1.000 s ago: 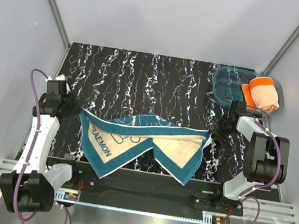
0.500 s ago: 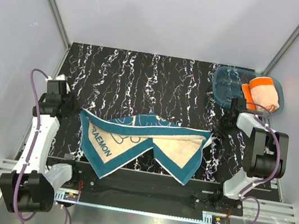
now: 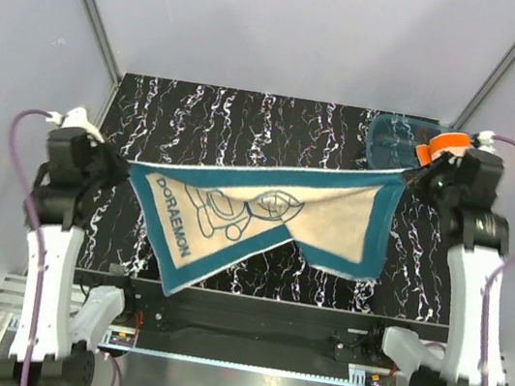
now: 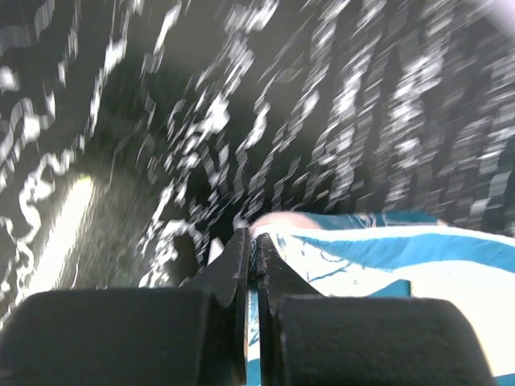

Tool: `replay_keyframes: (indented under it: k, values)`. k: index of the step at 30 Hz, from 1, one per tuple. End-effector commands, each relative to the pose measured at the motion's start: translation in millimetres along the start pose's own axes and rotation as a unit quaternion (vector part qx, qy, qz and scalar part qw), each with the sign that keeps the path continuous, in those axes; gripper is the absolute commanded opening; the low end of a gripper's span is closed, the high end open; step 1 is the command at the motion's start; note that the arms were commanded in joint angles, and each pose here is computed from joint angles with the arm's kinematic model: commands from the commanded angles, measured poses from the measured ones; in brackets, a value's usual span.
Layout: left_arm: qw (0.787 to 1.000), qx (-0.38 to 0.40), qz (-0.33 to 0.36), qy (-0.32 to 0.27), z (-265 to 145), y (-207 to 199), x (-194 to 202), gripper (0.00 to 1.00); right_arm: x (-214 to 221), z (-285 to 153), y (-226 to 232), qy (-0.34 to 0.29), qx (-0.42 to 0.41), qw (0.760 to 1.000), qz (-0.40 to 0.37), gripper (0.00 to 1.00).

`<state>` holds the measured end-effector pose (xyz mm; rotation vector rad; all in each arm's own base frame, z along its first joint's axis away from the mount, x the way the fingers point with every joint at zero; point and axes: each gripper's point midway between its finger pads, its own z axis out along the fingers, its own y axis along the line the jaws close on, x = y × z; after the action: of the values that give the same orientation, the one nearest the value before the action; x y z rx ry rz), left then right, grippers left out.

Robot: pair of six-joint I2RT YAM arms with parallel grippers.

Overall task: Roll the towels
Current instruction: Flatten the towel

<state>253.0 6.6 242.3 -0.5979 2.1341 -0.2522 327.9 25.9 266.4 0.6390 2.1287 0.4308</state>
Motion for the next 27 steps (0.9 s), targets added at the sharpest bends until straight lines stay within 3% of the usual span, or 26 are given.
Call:
replay_keyframes:
  k: [1,5,8,12,16,19,25,27]
  values:
    - [0.993,0.067,0.017,-0.095,-60.5,-31.2,-37.5,0.00,-17.7,-84.7,32.6,-0.072,-0.073,0.994,-0.032,0.00]
    - [0.982,0.103,0.023,-0.159,-112.1,-45.8,-51.2,0.00,-24.4,-186.4,55.0,-0.195,-0.160,0.965,-0.065,0.00]
    - [0.977,0.106,0.030,-0.181,-136.3,-49.0,-57.7,0.00,-22.4,-240.1,49.8,-0.268,-0.173,0.945,-0.071,0.00]
    - [0.973,0.069,0.042,-0.216,-153.3,-40.1,-75.2,0.00,-28.7,-270.4,23.4,-0.339,-0.125,0.931,-0.046,0.00]
    - [0.976,0.047,0.059,-0.206,-150.1,-40.9,-87.0,0.00,-31.0,-203.1,0.2,-0.245,-0.023,0.969,-0.035,0.00]
    - [0.984,0.016,0.070,-0.162,-117.3,-38.9,-88.3,0.00,-24.4,-115.6,-10.9,-0.137,0.032,0.990,-0.016,0.00]
    - [0.994,-0.069,0.089,-0.001,6.5,-22.6,-63.2,0.00,-11.7,6.7,-20.9,-0.068,0.036,0.997,0.009,0.00]
    - [0.992,-0.084,0.090,0.015,33.6,-18.8,-61.2,0.00,-10.0,35.7,-15.6,-0.053,0.016,0.998,0.010,0.00]
